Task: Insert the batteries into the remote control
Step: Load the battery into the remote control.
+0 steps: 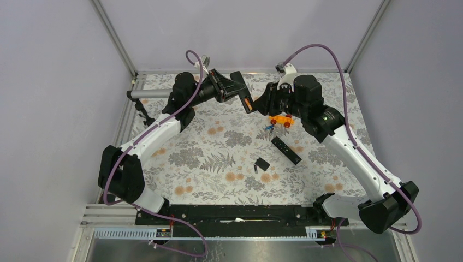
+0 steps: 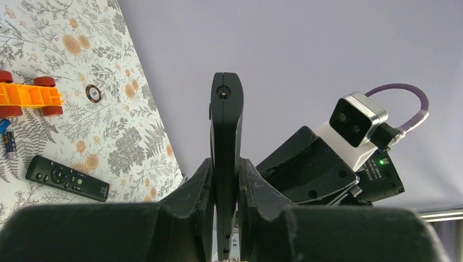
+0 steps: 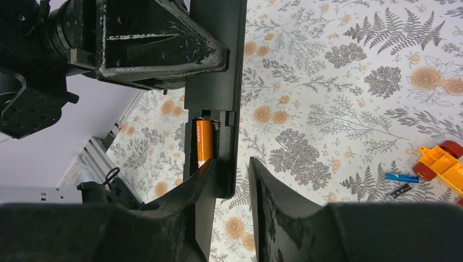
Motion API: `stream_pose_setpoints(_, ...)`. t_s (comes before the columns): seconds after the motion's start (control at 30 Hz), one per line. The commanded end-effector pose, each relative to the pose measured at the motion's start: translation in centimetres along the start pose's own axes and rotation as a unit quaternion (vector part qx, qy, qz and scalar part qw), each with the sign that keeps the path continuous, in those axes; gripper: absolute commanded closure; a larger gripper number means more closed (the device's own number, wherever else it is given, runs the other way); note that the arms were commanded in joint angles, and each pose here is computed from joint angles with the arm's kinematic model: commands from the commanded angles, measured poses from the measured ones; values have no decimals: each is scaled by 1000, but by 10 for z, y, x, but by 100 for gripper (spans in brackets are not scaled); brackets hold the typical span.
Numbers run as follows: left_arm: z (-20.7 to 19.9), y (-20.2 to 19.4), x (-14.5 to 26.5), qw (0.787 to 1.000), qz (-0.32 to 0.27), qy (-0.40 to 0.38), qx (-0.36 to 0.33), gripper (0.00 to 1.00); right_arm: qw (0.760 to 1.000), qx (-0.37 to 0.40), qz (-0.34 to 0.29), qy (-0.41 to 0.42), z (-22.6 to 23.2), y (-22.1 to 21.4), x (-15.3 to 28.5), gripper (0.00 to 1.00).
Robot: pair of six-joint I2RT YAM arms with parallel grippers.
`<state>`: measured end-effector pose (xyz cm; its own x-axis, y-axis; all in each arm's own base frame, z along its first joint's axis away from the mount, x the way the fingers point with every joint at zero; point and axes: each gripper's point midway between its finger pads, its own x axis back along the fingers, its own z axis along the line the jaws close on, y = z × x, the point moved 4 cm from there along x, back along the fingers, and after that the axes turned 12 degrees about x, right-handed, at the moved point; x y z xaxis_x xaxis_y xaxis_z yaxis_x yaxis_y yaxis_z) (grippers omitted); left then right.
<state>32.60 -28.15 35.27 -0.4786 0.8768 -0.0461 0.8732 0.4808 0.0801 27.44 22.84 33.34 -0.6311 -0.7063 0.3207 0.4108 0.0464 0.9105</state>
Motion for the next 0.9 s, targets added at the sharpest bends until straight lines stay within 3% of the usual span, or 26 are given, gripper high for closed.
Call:
stream_pose_setpoints(0.0, -42, 9, 0, 998, -28, -53, -31, 100, 1000, 18, 16, 10, 7, -5, 0, 65)
stream_pose_setpoints(0.6, -39, 15, 3, 996, -67, -54, -32, 100, 999, 32, 31, 4, 27, -24, -20, 67)
stream_pose_setpoints(0.87, -32, 10, 6, 996, -45, -47, -55, 100, 997, 22, 18, -69, 10, -17, -16, 67)
